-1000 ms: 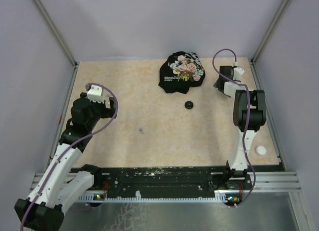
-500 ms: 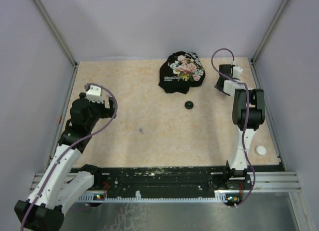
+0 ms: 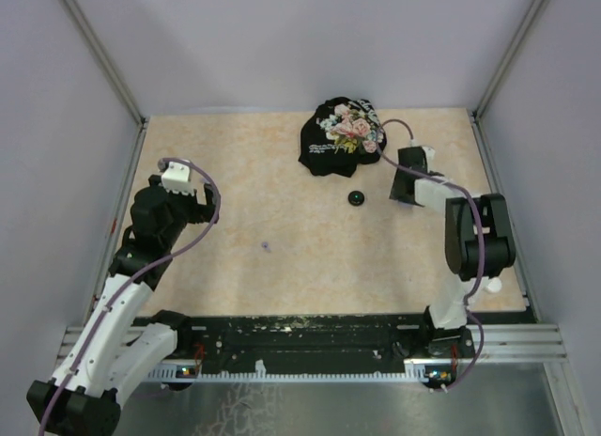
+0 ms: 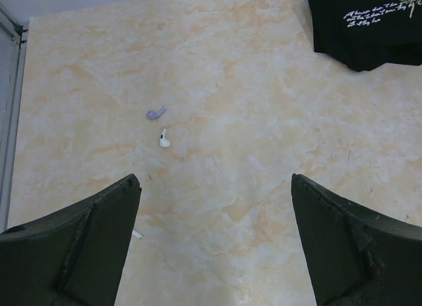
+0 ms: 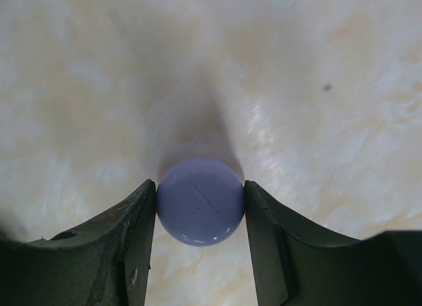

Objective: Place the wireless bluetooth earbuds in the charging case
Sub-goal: Pick up the charging case at the center of the board, then place the charging case at the center of the board, then pick up the charging case at the center of the board.

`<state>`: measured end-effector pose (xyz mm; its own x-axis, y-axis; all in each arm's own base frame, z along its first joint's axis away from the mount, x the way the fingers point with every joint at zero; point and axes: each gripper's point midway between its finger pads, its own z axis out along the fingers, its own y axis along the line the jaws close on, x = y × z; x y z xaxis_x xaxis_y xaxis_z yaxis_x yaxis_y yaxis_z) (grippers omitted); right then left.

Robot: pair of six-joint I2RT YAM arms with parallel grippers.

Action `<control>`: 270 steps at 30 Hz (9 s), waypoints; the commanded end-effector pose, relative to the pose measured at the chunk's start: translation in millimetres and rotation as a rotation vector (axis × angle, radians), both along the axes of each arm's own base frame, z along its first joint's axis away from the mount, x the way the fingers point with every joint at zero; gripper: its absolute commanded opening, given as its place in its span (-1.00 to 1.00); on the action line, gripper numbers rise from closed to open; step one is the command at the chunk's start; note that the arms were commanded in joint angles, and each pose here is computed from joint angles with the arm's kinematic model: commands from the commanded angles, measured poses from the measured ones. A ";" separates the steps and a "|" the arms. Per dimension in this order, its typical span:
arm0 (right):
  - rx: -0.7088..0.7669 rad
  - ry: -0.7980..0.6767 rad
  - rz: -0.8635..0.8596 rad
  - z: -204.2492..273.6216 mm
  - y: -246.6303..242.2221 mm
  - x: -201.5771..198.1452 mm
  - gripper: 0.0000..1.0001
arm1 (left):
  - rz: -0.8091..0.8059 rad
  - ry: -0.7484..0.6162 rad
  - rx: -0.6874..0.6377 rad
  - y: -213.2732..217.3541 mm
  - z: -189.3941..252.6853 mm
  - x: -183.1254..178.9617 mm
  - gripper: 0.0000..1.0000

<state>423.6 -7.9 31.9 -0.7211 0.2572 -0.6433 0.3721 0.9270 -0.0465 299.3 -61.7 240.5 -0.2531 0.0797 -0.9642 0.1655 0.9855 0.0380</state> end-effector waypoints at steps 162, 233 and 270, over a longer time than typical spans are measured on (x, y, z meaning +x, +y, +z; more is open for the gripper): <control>0.127 -0.953 1.220 200.8 321.6 -156.7 -0.11 | -0.765 0.438 -0.609 -252.5 -11.8 -33.2 -0.25; 0.720 -0.972 1.650 256.6 312.2 -197.3 0.23 | -1.179 0.075 -0.137 -230.4 54.2 -68.1 -0.99; 0.901 -0.945 1.801 258.0 317.8 -226.1 -0.33 | -1.273 -0.008 -0.158 -230.8 78.0 -88.2 -0.99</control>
